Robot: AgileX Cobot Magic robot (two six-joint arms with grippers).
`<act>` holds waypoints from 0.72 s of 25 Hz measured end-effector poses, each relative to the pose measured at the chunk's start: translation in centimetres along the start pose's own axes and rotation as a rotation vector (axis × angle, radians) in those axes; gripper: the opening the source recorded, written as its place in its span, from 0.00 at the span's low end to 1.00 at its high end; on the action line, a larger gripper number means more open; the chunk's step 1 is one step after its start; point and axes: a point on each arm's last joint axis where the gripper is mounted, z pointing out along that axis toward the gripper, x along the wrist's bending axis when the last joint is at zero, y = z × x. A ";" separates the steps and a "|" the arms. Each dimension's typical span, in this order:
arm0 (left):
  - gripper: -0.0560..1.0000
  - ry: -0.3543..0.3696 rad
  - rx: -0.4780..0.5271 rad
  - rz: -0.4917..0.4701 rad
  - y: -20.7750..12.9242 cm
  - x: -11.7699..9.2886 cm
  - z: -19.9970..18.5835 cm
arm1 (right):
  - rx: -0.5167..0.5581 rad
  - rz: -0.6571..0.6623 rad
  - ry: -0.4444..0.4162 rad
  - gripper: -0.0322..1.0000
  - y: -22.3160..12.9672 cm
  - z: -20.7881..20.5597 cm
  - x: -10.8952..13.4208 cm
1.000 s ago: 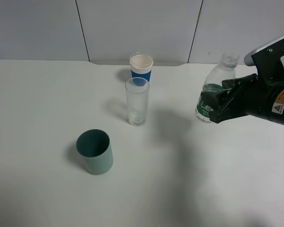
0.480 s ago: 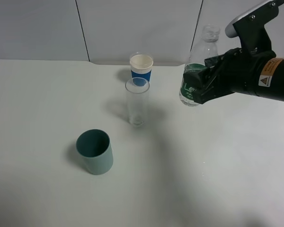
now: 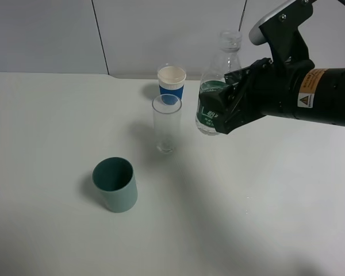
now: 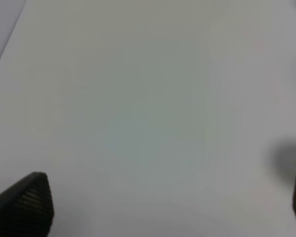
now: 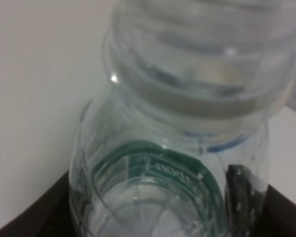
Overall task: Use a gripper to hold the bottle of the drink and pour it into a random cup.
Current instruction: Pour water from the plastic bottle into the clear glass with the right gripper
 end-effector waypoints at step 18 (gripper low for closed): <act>0.98 0.000 0.000 0.000 0.0 0.0 0.0 | 0.062 0.029 0.012 0.58 2.8 0.1 1.2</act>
